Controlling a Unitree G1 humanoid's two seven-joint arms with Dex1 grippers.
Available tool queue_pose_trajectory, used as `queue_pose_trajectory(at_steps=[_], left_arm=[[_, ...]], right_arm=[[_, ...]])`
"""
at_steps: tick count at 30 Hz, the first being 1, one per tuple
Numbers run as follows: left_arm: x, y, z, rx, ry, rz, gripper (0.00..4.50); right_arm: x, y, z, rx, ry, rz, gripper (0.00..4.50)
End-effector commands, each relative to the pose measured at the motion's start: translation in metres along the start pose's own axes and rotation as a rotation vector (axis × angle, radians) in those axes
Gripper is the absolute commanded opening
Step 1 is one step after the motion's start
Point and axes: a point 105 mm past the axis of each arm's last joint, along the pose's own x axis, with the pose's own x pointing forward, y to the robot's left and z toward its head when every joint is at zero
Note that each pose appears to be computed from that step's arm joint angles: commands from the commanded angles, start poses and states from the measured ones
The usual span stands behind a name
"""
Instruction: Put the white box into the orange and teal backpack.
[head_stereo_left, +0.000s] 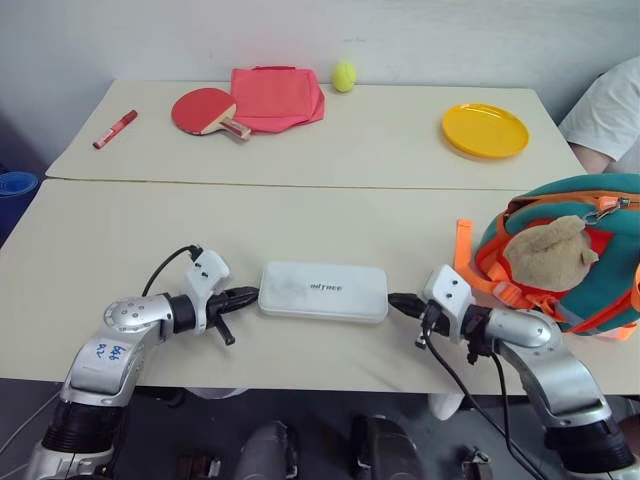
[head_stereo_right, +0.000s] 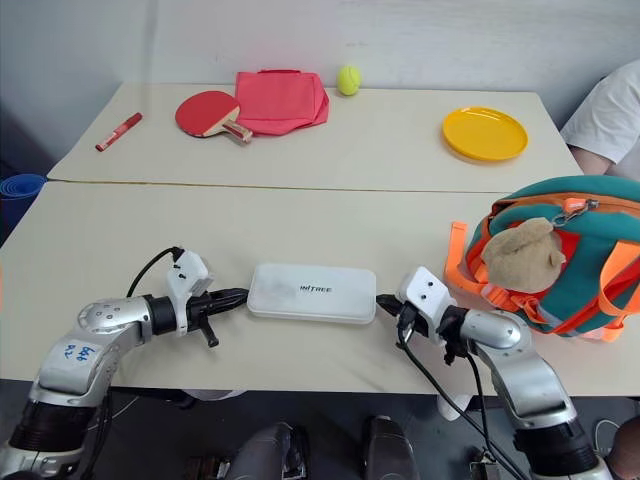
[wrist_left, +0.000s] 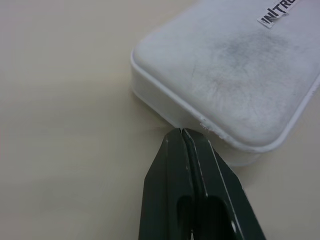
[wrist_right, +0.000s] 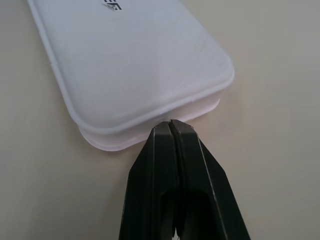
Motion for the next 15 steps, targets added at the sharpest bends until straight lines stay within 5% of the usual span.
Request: queue_pose_trajectory(at_steps=[1,6,15], left_arm=[[-0.003,-0.024,0.012,0.003,-0.039,-0.119,0.03],[-0.017,-0.028,0.005,-0.083,0.027,-0.180,0.21],[-0.037,0.004,0.005,-0.462,0.094,-0.203,2.87]], right_arm=[[-0.011,0.014,0.015,-0.013,-0.049,0.060,0.00],[-0.031,0.013,0.003,-0.054,-0.004,0.059,0.00],[-0.047,-0.003,-0.012,-0.110,0.037,0.011,0.00]])
